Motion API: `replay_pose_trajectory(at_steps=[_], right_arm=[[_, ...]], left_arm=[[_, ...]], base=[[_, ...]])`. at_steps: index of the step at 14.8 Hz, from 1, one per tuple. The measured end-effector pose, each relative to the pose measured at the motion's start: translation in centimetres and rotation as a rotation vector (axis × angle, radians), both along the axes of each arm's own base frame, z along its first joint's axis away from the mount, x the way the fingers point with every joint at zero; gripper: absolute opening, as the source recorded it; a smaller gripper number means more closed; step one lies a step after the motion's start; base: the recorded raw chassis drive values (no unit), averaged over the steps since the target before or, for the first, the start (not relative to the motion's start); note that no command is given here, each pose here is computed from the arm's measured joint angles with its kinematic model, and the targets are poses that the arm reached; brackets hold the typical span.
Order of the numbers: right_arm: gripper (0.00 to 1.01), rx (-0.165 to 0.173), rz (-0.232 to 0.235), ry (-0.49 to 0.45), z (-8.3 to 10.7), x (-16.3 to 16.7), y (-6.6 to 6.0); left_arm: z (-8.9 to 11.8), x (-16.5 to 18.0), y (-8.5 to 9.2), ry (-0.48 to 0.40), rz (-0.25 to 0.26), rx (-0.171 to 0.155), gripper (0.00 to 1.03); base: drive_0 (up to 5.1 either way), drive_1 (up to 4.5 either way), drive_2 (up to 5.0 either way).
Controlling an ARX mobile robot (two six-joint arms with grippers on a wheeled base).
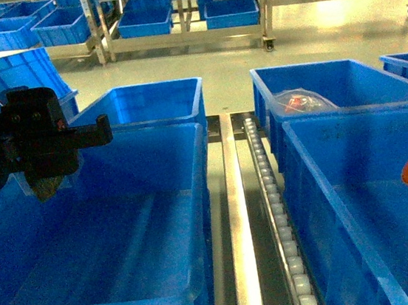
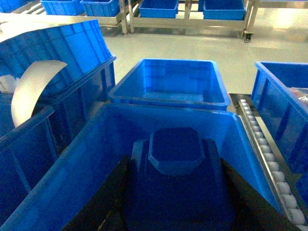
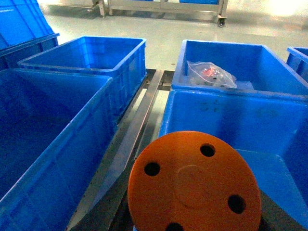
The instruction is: Sort blue parts and orange caps into right shelf containers
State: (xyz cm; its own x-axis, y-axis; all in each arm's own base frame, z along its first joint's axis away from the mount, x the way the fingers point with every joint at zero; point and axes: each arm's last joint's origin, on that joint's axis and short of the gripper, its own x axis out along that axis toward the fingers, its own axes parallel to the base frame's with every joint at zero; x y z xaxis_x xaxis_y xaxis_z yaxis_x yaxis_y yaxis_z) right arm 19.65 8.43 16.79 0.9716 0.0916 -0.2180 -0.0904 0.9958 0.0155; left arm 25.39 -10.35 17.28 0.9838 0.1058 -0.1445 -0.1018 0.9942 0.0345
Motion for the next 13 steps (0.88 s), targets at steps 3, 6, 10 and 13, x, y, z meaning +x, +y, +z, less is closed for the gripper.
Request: replay_pose_trajectory(at_steps=[3,6,10,13], right_arm=[[0.44,0.000,0.000,-0.001,0.01,0.00,0.00],[0.44,0.000,0.000,0.000,0.00,0.00,0.00],[0.44,0.000,0.000,0.000,0.00,0.00,0.00],[0.44,0.001,0.000,-0.002,0.02,0.00,0.00]], left_arm=[[0.00,-0.01,-0.02,0.000,-0.001,0.000,0.40],[0.00,0.04,0.09,0.000,0.003,0.000,0.40],[0.01,0.01,0.02,-0.001,0.000,0.000,0.40],[0.02,0.01,0.02,-0.002,0.001,-0.001,0.40]], base=[[0.1,3.51,-3.4],[0.0,0.50,-0.5],[0.0,0.00,0.0],[0.0,-0.47,0.5]])
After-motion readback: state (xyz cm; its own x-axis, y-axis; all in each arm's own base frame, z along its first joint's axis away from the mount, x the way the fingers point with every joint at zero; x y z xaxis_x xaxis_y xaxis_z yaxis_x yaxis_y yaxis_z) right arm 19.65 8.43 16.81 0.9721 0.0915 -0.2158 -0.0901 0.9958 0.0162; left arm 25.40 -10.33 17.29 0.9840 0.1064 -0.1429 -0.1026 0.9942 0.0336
